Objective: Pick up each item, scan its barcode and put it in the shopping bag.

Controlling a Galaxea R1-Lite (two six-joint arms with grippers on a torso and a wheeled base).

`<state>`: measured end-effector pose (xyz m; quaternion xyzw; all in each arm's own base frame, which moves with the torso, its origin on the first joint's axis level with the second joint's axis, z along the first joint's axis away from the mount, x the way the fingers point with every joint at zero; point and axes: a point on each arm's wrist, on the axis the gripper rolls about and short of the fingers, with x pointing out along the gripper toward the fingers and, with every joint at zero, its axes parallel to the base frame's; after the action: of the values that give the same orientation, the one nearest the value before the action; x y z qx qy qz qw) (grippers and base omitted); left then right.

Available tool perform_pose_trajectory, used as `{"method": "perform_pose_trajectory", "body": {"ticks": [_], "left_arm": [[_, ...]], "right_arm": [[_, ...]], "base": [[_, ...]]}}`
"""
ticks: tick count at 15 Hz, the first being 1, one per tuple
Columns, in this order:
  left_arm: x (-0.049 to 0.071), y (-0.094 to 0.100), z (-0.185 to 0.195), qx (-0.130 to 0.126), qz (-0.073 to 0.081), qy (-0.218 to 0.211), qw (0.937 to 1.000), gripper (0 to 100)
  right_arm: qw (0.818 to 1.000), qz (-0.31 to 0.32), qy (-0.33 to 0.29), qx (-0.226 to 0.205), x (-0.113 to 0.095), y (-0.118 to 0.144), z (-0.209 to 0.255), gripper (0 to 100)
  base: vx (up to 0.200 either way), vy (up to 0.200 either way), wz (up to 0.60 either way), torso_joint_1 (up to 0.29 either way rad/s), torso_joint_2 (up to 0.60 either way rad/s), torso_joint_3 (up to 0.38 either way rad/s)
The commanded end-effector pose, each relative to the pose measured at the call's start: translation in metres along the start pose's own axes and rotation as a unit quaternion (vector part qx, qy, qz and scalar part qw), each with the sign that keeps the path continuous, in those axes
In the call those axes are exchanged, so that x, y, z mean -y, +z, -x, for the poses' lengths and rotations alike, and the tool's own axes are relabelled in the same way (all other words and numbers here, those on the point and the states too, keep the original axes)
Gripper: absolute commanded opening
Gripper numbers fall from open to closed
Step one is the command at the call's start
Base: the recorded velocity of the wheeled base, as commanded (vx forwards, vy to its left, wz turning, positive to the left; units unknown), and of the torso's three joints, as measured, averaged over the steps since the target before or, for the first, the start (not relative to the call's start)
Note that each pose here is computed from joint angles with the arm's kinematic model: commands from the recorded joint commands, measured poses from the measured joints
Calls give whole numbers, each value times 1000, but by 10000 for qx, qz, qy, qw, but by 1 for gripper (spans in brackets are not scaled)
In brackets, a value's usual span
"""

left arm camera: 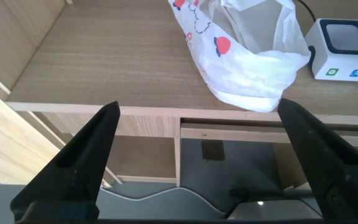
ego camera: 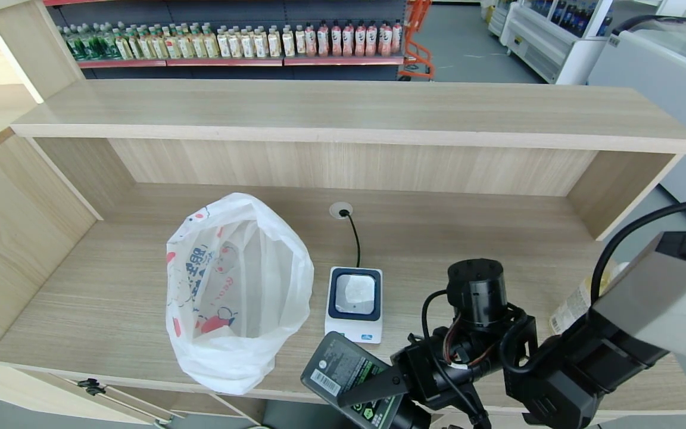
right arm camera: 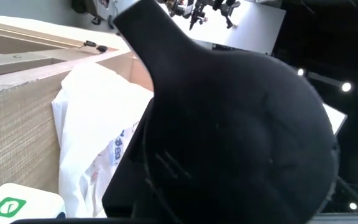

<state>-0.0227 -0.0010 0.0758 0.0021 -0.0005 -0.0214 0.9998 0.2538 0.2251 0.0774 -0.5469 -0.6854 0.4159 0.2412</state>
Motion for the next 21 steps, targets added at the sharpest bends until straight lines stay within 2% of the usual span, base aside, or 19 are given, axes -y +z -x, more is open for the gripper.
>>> {"method": "perform_pose_trajectory", "body": {"ticks": [1, 9, 21], "left_arm": [[0, 0, 0, 3, -2, -1, 10000, 100], [0, 0, 0, 3, -2, -1, 10000, 100], [0, 0, 0, 3, -2, -1, 10000, 100]], "right_arm": [[10000, -63, 10, 28, -5, 1, -2, 0], [9998, -89, 102, -131, -13, -4, 9, 0], [9999, 24, -124, -3, -18, -18, -2, 0]], "base": [[0, 0, 0, 0, 0, 0], [0, 0, 0, 0, 0, 0], [0, 0, 0, 0, 0, 0]]}}
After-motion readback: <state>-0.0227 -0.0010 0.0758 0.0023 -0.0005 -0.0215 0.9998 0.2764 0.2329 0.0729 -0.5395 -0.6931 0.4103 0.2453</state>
